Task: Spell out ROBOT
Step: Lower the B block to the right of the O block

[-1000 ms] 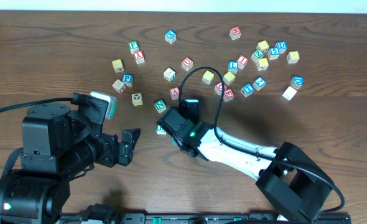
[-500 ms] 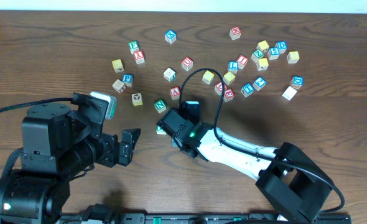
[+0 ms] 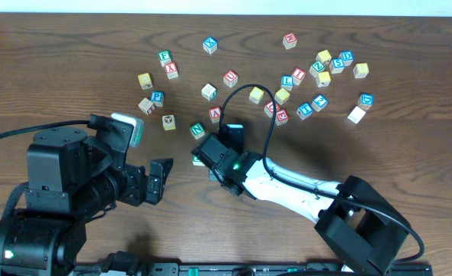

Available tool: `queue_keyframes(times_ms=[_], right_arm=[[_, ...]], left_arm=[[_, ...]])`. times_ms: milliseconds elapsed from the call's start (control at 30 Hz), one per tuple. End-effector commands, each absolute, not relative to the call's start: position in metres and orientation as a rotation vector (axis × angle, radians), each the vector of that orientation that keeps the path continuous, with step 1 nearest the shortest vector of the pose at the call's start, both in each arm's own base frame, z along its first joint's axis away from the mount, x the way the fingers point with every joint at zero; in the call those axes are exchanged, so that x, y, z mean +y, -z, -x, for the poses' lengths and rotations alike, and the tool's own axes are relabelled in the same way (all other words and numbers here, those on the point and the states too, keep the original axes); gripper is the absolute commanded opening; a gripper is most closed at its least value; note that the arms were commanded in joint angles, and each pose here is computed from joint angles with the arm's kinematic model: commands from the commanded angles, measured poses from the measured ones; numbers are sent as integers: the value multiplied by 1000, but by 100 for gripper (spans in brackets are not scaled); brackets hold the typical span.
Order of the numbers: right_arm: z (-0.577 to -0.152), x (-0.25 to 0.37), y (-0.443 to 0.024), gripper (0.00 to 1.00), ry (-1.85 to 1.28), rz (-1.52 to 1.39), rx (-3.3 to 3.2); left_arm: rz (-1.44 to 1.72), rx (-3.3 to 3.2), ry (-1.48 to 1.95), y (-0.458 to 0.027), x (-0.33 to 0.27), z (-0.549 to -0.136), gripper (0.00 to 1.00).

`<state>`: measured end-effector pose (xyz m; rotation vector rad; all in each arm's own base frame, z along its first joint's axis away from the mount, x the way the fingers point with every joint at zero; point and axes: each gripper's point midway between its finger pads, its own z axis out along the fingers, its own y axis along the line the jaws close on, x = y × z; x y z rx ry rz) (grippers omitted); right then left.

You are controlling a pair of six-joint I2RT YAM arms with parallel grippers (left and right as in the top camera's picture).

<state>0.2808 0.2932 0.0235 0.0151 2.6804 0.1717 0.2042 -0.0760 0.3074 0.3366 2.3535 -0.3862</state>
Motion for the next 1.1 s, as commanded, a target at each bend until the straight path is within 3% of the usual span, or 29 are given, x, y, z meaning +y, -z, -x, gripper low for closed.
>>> queue_keyframes(times_ms=[0,1067], right_arm=[[-278,295,-18,1,-161,-21,2681],[-280,300,-18,1,-186,-1,2674]], left_arm=[[-342,2349,395,-309,-77,-203,98],[-342,2349,395,-309,-77,-203,98]])
